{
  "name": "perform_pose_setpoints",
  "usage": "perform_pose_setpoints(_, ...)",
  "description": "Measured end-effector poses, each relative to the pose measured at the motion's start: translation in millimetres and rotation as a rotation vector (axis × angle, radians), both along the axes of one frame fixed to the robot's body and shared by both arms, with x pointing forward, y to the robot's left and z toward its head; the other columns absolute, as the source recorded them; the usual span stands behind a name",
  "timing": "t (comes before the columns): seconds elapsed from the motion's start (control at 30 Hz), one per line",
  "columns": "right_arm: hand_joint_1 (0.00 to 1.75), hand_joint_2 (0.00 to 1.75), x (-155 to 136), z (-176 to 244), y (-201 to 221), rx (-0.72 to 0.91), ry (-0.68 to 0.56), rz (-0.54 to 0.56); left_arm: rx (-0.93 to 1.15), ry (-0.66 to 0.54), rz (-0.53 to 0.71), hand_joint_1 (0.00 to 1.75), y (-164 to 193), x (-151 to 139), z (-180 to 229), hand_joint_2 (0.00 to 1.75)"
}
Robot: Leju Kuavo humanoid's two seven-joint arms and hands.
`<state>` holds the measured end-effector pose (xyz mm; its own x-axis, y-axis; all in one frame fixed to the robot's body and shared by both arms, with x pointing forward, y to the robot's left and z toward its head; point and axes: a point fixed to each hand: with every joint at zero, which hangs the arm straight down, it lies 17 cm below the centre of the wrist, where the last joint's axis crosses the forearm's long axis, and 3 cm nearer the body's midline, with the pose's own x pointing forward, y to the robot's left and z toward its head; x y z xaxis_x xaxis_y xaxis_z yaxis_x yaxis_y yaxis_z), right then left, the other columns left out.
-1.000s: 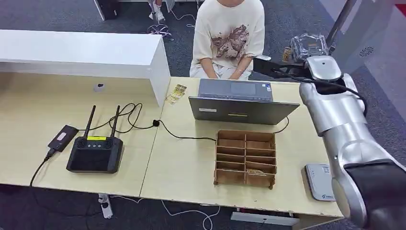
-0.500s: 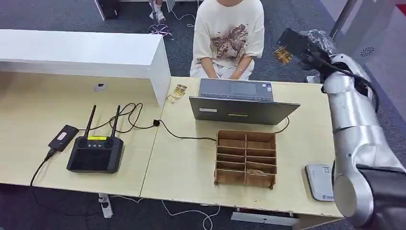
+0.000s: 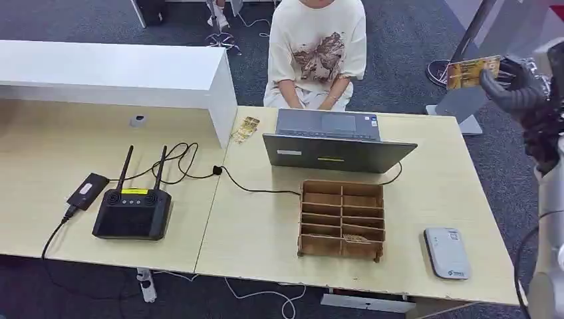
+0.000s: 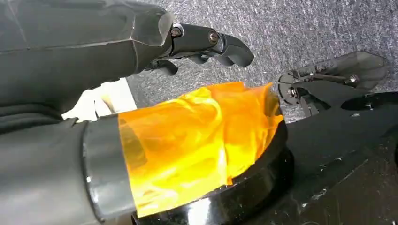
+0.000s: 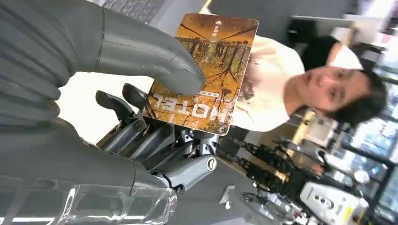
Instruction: Pass the card to the sensor for recognition and then transmit it.
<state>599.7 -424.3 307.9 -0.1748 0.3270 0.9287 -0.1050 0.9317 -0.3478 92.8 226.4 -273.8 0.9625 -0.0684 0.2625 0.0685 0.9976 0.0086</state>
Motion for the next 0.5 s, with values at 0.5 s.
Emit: perform_pose_setpoints(0.5, 1.75, 1.75, -118, -56, -24, 0.319, -0.031, 0.074, 0.0, 0.008, 0.041, 0.0, 0, -2, 0, 0.0)
